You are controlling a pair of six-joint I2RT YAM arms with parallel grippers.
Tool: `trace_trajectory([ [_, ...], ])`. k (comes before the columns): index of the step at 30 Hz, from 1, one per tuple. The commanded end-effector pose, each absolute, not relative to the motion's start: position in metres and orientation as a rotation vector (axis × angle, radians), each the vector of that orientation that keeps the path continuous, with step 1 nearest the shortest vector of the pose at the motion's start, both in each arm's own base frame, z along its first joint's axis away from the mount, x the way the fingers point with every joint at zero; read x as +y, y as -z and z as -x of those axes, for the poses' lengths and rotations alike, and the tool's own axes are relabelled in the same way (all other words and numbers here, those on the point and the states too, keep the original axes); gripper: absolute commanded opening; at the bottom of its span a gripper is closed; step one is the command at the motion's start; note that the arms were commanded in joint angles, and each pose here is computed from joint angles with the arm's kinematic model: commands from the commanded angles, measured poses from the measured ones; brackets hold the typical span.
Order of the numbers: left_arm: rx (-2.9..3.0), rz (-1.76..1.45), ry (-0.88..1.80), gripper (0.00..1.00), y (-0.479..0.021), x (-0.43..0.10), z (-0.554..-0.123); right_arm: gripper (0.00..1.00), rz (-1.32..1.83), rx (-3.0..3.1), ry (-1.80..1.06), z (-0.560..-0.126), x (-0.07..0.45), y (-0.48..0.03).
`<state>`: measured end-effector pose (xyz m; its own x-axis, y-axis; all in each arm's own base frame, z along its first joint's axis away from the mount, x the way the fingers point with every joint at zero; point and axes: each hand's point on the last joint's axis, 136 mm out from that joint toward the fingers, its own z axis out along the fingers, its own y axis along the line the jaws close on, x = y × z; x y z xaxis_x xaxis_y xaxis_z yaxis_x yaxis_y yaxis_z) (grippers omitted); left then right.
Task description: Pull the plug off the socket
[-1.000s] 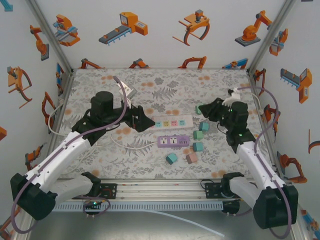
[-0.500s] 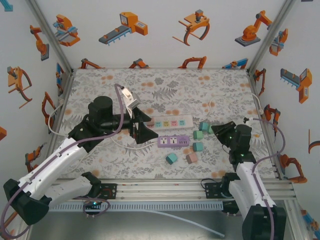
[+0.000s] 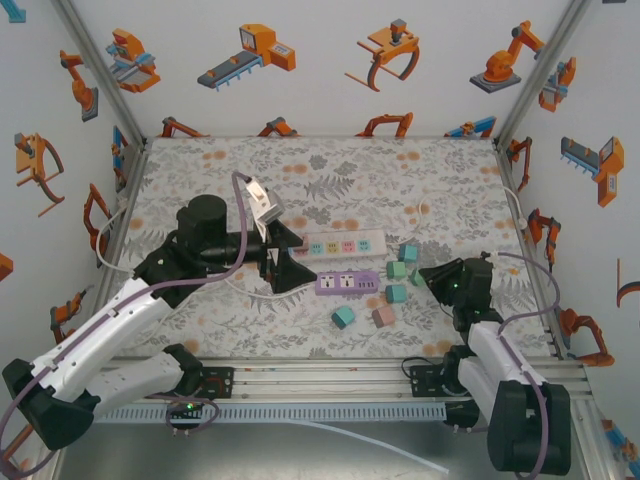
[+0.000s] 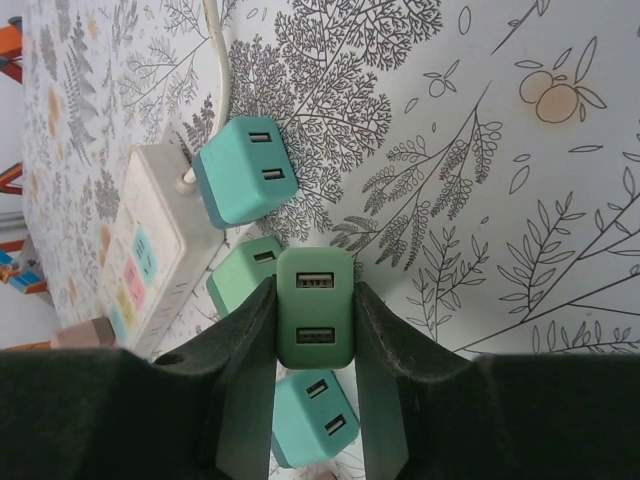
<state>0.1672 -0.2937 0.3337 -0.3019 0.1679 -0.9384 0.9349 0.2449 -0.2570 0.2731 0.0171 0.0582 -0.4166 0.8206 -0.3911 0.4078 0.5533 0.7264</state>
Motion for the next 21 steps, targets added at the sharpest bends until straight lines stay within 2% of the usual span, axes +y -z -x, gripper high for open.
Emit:
trace_trajectory([
  [1, 1.64, -1.067, 1.099, 0.97, -0.342, -0.295, -0.165, 0.39, -1.006, 1.994, -0.681, -0.277, 0.011, -0.06],
  [4, 1.653, -1.075, 1.091, 0.97, -0.339, -0.298, -0.166, 0.45, -1.029, 2.009, -0.662, -0.273, 0.009, -0.056],
  [13, 1.728, -1.042, 1.004, 0.97, -0.327, -0.299, -0.179, 0.48, -1.049, 2.006, -0.614, -0.263, 0.003, -0.063],
  [18, 1.862, -0.91, 0.816, 0.97, -0.31, -0.286, -0.209, 0.48, -0.978, 1.996, -0.55, -0.261, -0.003, -0.083],
  [21, 1.88, -0.903, 0.804, 0.97, -0.306, -0.285, -0.212, 0.48, -0.822, 1.989, -0.56, -0.267, 0.004, -0.109],
])
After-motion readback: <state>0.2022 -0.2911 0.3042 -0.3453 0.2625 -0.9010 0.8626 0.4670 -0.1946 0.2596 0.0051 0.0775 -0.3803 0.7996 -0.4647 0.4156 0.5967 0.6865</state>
